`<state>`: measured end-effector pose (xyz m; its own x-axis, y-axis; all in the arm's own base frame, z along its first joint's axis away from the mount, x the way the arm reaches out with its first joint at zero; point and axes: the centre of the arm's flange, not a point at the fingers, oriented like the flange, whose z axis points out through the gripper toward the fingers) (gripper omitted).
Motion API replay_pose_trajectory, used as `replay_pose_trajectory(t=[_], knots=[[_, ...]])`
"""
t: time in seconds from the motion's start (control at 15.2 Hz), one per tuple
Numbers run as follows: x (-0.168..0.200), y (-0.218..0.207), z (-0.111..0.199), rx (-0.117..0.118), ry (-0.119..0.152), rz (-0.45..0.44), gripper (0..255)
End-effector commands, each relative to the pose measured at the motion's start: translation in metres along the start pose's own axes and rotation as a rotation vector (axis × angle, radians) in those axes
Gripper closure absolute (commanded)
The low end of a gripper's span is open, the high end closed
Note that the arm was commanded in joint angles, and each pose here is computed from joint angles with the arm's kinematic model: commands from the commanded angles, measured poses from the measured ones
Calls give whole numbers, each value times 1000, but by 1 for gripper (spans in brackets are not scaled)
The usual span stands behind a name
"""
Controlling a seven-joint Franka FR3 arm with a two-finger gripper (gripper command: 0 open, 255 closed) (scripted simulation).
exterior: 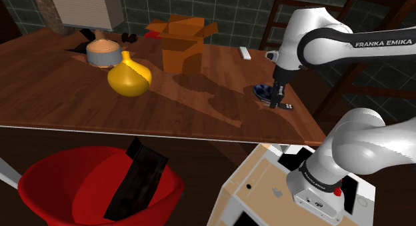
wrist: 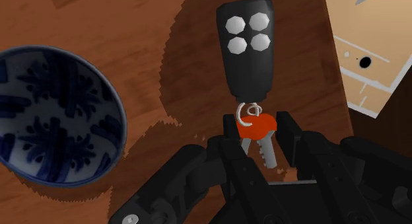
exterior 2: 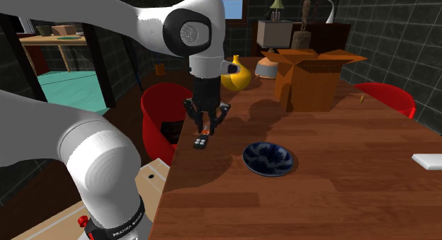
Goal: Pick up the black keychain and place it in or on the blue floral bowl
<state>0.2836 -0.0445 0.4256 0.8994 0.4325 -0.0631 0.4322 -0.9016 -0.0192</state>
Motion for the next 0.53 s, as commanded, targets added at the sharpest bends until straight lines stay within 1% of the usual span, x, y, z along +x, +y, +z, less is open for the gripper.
replay_pose_trajectory(t=[0.0,0.2,0.46], knots=[[0,0,-10,0,0,0,255],[-1,0,-22,0,0,0,255],[4,53,-27,0,0,0,255]])
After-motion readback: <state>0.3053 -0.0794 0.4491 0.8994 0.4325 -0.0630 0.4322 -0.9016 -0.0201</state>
